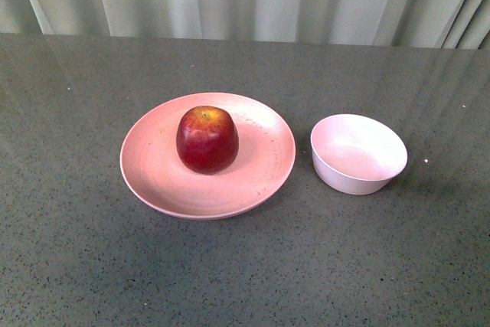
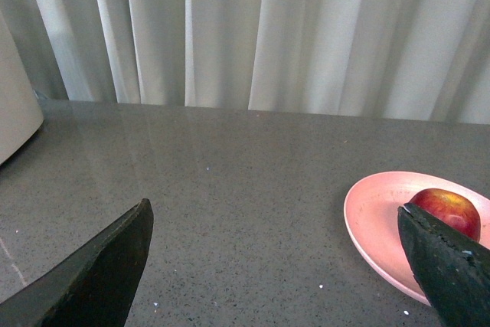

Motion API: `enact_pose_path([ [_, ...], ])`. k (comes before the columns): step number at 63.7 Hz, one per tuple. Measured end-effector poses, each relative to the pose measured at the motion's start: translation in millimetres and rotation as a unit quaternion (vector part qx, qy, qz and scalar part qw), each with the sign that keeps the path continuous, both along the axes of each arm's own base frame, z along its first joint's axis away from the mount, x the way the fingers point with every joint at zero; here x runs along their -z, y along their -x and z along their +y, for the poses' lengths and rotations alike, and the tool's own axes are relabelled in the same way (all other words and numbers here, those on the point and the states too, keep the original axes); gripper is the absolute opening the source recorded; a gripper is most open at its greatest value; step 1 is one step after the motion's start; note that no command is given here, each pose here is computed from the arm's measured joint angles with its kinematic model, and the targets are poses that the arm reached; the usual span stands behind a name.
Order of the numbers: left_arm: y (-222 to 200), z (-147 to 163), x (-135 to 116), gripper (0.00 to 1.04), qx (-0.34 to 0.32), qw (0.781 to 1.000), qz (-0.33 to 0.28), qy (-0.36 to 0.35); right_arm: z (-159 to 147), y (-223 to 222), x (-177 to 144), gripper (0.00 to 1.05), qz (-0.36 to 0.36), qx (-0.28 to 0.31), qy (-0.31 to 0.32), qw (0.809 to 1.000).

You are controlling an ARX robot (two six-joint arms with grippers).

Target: Move apple from plate to bowl

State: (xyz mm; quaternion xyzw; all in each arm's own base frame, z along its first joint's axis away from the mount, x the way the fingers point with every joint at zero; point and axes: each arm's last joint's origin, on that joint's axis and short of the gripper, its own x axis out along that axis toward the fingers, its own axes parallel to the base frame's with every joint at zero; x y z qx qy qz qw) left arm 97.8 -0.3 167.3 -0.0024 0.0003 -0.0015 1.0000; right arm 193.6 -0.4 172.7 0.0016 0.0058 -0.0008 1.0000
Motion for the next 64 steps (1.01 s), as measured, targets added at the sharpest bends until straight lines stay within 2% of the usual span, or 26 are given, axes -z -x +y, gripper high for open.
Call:
enact_pose_path([
  [11, 0, 0, 0, 0.96, 0.0, 1.0, 0.0, 0.0, 0, 20, 13, 0.02, 0.006, 0.0, 0.0, 1.0],
  [64, 0, 0, 0, 0.96, 0.0, 1.0, 0.0, 0.0, 0, 68, -1, 0.02, -0.016, 0.0, 0.0, 1.0],
])
